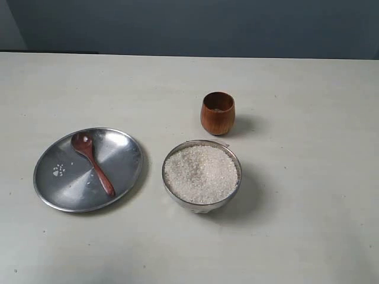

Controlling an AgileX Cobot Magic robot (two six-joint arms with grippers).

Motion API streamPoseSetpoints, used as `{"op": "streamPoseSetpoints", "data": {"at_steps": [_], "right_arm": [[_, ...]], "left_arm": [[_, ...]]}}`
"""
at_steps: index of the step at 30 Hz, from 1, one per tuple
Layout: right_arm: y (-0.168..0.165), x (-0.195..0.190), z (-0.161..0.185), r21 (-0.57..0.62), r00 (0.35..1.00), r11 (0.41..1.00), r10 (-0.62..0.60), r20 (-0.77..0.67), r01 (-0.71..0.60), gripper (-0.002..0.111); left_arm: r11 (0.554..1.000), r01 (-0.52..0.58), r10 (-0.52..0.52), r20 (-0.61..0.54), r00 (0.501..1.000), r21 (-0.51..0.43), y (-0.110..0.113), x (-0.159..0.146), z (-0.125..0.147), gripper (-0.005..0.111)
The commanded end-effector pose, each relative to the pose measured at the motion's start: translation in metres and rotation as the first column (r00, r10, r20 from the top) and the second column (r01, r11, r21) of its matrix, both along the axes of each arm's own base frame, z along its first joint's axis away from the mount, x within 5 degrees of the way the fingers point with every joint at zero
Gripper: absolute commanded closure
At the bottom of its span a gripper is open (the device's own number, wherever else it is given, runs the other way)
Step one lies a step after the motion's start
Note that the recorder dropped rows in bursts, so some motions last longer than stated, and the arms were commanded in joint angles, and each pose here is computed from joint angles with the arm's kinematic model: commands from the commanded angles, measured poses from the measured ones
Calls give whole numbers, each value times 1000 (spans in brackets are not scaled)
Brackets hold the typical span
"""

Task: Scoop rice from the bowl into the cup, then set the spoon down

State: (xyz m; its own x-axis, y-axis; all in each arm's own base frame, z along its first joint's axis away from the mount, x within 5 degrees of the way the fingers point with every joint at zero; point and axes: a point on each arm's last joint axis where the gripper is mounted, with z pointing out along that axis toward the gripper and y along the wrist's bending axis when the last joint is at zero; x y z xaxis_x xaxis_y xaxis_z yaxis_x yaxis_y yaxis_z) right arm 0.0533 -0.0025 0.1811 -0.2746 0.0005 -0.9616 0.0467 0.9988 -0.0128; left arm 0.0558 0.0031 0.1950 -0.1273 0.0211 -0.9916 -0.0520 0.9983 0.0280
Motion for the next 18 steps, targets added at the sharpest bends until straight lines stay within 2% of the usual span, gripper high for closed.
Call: {"op": "streamPoseSetpoints", "data": {"at_steps": [1, 6, 16, 18], "right_arm": [[0, 0, 0, -2, 1000, 1000, -4, 7, 4, 109], [0, 0, 0, -2, 1000, 1000, -4, 7, 4, 109], [0, 0, 0, -1, 1000, 1000, -4, 7, 4, 109], [0, 0, 0, -1, 1000, 1000, -4, 7, 4, 109]], "left_arm": [[1000, -3, 3, 6, 1000, -1, 0, 0, -1, 106], [998, 64, -64, 6, 998, -1, -4, 0, -1, 106], [998, 68, -68, 4, 998, -1, -4, 0, -1, 106], [997, 69, -70, -55, 996, -22, -4, -1, -6, 106]]}}
